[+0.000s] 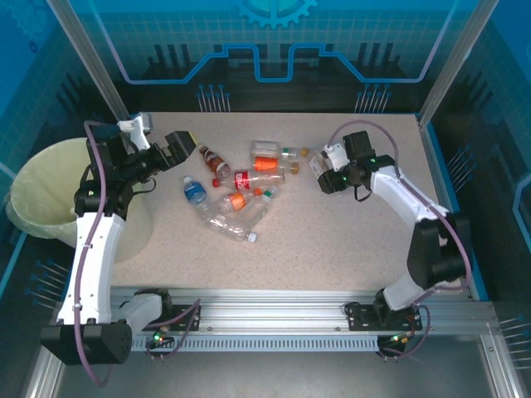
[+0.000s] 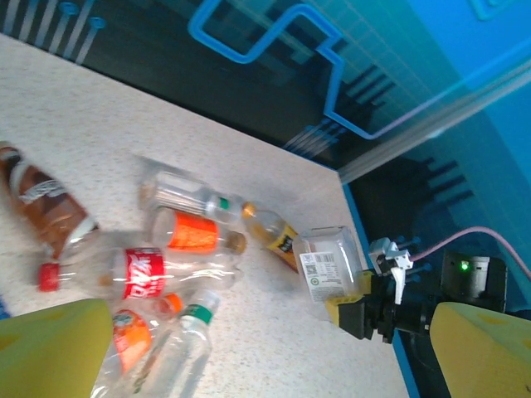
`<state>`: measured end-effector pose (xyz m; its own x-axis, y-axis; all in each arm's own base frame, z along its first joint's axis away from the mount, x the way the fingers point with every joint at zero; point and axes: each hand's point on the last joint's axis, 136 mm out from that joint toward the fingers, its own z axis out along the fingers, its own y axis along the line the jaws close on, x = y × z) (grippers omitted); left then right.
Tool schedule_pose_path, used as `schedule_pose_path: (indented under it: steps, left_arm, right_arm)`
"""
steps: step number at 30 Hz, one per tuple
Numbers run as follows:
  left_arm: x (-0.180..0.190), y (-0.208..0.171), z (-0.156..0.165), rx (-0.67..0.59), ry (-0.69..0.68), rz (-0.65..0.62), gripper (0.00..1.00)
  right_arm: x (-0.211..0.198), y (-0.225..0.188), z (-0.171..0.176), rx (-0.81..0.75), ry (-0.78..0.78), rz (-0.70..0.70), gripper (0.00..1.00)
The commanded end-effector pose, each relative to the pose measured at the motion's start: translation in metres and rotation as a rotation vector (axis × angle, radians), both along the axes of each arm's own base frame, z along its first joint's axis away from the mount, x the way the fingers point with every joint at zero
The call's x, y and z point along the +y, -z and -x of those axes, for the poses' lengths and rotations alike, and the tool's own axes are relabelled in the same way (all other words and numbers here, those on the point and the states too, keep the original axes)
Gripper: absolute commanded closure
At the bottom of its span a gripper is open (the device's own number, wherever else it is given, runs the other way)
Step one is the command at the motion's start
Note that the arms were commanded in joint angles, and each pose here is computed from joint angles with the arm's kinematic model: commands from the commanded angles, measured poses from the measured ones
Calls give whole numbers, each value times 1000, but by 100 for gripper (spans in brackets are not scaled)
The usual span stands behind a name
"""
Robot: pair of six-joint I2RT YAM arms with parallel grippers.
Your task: Put the plastic bottles in the bin
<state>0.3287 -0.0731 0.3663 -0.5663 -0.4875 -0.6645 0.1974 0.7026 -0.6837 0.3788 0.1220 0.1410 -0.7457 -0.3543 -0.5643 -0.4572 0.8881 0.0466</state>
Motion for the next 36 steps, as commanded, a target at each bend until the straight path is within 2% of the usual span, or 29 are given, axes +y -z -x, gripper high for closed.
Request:
schedule_pose_path:
  steps: [1,5,11,19,25,36]
  left_arm:
    - [-25,-15,8,-70,102,31,1]
    - [-47,-14,7,-86,176,33,1]
    - [-95,-4,10,-92,329,29,1]
    - [-159,6,14,-115,513,54,1]
    - [-192,-1,18,-141,616,133,1]
    - [-210,-6,21,-151,671,191,1]
  right_arm:
    - [16,-25,11,-43,79,-179,68]
    - [25,-49,31,-69,95,-317,70]
    - [60,-104,58,-128,28,-656,71]
    - [100,-161,85,-145,-135,-883,71]
    - [124,-192,98,-127,-266,-965,71]
    - [167,-231,129,-86,-508,-1078,70]
